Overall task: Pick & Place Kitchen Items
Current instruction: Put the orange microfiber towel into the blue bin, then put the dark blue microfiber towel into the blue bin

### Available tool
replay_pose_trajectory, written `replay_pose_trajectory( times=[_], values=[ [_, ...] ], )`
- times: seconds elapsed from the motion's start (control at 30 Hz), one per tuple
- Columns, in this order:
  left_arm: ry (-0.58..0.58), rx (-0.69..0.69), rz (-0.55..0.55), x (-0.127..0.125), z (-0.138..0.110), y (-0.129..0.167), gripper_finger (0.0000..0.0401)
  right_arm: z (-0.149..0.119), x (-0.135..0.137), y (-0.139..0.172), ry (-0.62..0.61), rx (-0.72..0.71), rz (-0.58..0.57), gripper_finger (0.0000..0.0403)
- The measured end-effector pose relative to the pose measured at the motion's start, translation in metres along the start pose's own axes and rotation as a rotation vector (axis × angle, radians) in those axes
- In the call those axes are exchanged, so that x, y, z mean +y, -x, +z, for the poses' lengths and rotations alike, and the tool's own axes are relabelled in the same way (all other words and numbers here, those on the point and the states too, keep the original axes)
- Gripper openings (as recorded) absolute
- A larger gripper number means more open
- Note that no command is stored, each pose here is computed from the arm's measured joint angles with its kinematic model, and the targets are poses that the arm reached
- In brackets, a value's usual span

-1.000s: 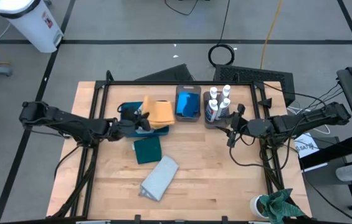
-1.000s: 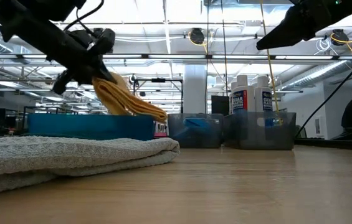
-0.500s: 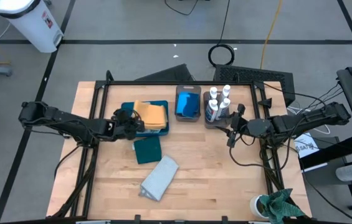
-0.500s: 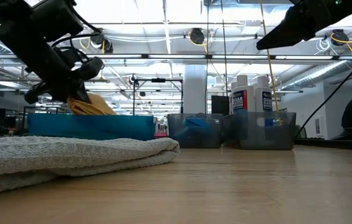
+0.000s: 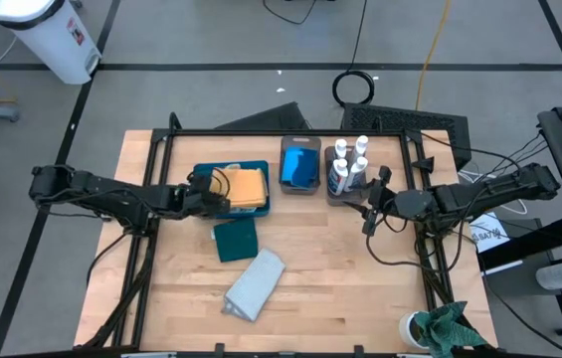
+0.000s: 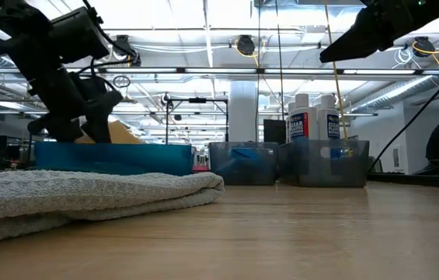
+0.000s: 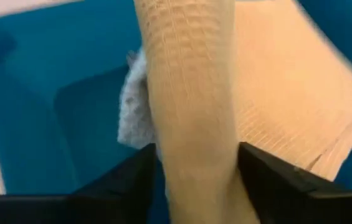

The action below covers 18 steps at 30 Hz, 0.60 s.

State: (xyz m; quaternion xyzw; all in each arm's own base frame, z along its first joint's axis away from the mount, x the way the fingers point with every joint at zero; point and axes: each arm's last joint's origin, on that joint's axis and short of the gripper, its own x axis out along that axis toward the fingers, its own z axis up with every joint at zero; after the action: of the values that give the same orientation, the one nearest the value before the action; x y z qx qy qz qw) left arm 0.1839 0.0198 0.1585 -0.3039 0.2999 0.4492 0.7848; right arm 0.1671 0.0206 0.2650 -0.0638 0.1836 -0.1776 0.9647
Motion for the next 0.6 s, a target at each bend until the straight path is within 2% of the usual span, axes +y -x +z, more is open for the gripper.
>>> replay_pose_trajectory(
  times=[0.1,0.23,0.43,0.5,0.6],
  values=[
    [-0.067,0.068,-0.044,0.002,0.002,0.001,0.027,0.0,0.0,0.0,-0.007,0.002,0.0,0.0171],
    [-0.035,0.096,-0.076,0.007,0.012,0.011,0.0304,-0.001,0.0,0.0,0.0,0.007,0.0,0.0171],
    [0.003,-0.001,-0.077,0.017,0.027,0.033,0.0316,-0.001,0.0,0.0,0.013,0.009,0.0,0.0171],
    [0.02,-0.028,-0.108,0.02,0.031,0.039,0.0317,-0.001,0.0,0.0,0.015,0.012,0.0,0.0171],
    [0.035,-0.062,-0.218,0.017,0.036,0.047,0.0317,-0.001,0.0,0.0,0.007,0.013,0.001,0.0171]
  ],
)
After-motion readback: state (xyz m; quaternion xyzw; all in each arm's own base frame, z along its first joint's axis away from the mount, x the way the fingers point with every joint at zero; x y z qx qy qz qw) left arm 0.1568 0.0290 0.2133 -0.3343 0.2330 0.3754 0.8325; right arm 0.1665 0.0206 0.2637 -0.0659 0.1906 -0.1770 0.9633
